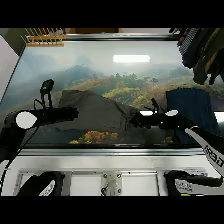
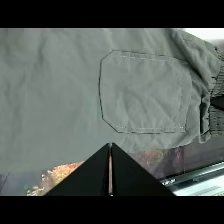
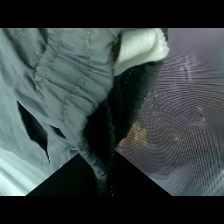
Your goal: Fold the clothes and pants, and hang the long-sleeved shirts on hangers.
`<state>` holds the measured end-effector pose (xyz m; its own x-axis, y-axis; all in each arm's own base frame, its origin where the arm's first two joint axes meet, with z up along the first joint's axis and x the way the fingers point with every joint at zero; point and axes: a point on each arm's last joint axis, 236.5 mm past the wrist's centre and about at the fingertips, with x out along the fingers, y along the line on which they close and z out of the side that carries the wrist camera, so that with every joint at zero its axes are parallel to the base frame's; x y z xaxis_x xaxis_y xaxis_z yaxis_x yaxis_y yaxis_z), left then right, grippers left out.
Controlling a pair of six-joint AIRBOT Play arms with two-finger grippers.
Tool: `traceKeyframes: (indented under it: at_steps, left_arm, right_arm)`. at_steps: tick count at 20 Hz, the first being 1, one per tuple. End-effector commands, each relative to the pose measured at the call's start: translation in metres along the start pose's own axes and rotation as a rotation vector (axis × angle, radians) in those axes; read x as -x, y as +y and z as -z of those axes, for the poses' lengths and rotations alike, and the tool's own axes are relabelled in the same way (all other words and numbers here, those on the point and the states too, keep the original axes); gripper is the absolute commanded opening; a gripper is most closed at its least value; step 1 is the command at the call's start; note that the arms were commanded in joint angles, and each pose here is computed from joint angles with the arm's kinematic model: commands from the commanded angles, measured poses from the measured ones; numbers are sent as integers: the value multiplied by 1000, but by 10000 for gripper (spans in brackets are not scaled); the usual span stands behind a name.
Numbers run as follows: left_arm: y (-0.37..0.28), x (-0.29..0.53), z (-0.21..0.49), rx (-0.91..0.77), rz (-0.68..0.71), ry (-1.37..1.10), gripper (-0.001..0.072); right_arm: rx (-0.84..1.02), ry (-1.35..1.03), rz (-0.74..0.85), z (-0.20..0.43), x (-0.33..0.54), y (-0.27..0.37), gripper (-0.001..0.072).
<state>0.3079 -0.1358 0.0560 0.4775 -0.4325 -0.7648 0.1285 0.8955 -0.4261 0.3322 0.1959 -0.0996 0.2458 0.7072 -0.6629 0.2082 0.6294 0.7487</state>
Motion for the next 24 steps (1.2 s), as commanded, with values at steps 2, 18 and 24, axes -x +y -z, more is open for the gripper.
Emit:
traceKeyframes:
  at_steps: [2,18,24]
  left_arm:
    - [0,0,0,0,0,0,7]
    - [-1,0,0,19,5,-2,6]
    - [-1,0,0,19,5,-1,6]
  right_arm:
    - [107,-54,-21,-23,8,20,24]
    - [-67,-932,310,-274,426,-9,23]
    - [-134,-766,393,-209,429,-15,23]
